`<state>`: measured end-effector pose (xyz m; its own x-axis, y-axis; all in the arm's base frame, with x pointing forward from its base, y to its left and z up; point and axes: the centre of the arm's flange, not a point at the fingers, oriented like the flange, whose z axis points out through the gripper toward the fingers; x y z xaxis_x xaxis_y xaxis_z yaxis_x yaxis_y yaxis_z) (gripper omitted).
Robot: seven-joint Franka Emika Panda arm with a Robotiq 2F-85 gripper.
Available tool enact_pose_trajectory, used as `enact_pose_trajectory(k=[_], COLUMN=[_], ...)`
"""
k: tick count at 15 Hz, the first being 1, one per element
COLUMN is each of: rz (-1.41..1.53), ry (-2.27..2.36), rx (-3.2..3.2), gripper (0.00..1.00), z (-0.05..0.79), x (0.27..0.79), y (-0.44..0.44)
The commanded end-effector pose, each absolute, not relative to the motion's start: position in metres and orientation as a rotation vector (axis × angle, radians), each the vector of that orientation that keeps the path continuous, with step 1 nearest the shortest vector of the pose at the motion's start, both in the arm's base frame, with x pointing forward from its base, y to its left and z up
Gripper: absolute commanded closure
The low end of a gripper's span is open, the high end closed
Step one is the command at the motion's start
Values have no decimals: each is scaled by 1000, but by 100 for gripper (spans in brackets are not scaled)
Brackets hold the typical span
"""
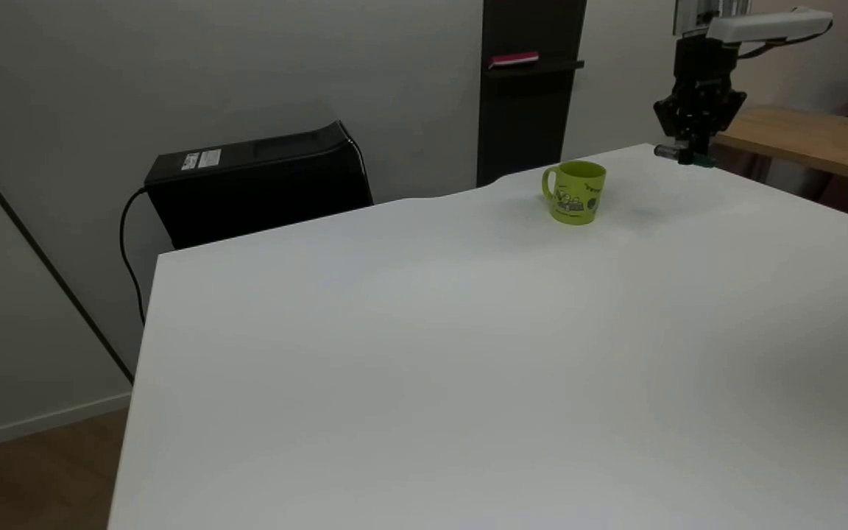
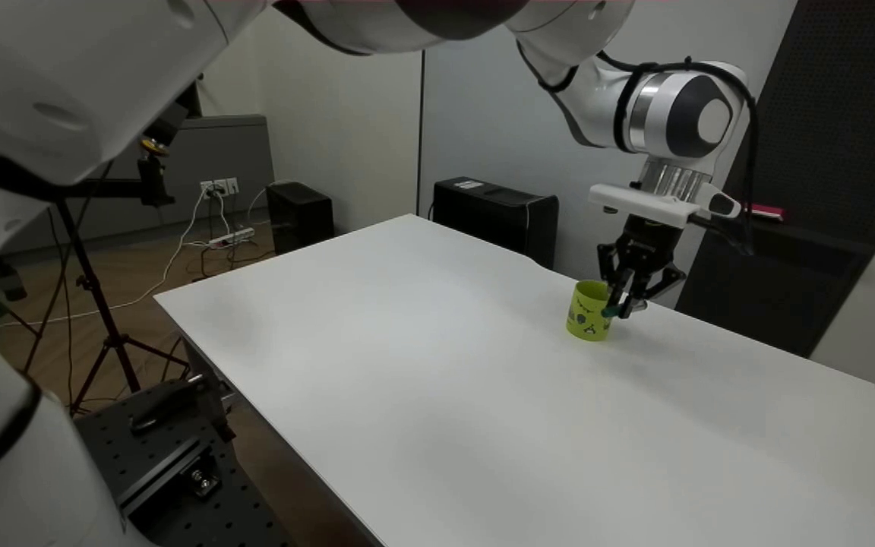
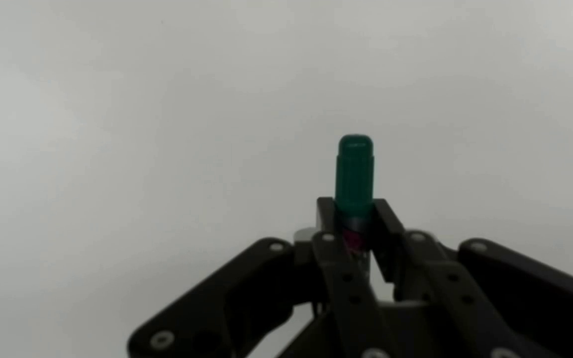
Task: Pick up the marker from the table and put it in the cup
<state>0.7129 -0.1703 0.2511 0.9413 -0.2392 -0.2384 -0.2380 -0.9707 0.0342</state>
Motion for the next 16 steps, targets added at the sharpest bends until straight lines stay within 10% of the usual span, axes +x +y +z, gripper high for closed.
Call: enact_pose_trajectory(k=[1,16], rz=[-389,-357], ry=[-423,-297], rx=[3114,3204], gripper=[97,97], z=[266,256], x=[744,794], y=[-171,-137])
